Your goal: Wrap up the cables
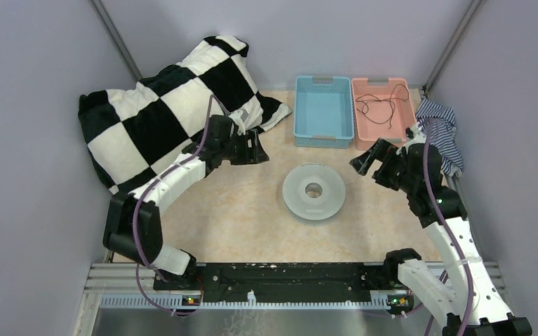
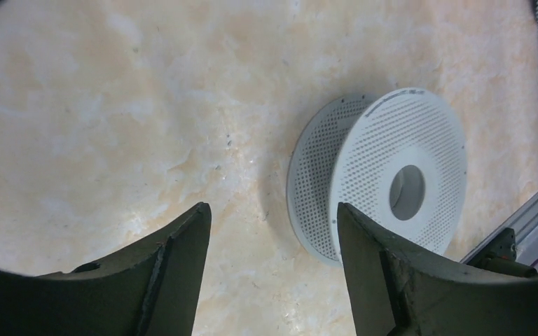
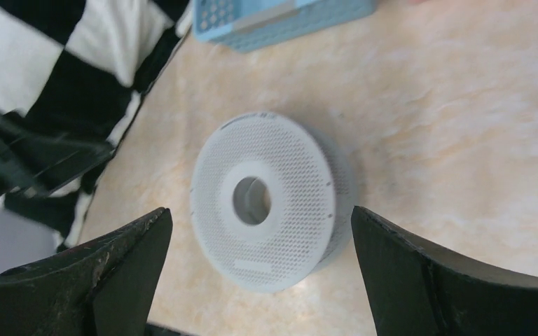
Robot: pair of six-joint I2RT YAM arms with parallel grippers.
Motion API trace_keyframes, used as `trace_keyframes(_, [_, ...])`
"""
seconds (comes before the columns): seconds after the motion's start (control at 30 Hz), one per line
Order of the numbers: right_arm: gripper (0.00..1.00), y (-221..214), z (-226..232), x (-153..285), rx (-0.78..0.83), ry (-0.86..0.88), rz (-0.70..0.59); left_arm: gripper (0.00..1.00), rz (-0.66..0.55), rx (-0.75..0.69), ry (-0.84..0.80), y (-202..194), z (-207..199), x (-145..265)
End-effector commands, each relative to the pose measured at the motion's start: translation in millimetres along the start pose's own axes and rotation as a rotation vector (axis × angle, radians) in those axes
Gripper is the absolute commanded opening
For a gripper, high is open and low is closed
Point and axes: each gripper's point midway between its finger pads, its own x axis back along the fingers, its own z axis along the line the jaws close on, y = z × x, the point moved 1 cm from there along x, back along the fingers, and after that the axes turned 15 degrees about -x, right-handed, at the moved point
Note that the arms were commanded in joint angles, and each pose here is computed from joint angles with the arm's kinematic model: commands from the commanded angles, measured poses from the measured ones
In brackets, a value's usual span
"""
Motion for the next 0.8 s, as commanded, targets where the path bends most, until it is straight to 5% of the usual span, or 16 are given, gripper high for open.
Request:
trace_keyframes(0.0, [0.99,60,-27,33,0.110,-0.299,-0.266,0.76,-0.111,-0.137,0.071,39,-11,56])
trace_keyframes(0.17, [0.99,93,-27,60,0.212,-0.388,-0.414,0.98,-0.162,-0.137,0.204,40,-3,101])
trace_keyframes(0.4, [0.99,102,-45,61,0.237,-0.561,-0.397,0.99,-0.158,-0.039,0.359,14,13,138])
trace_keyframes(0.77, [0.99,95,-44,44,0.215,-0.543,-0.331,0.99,-0.170,0.016,0.481,5,27,160])
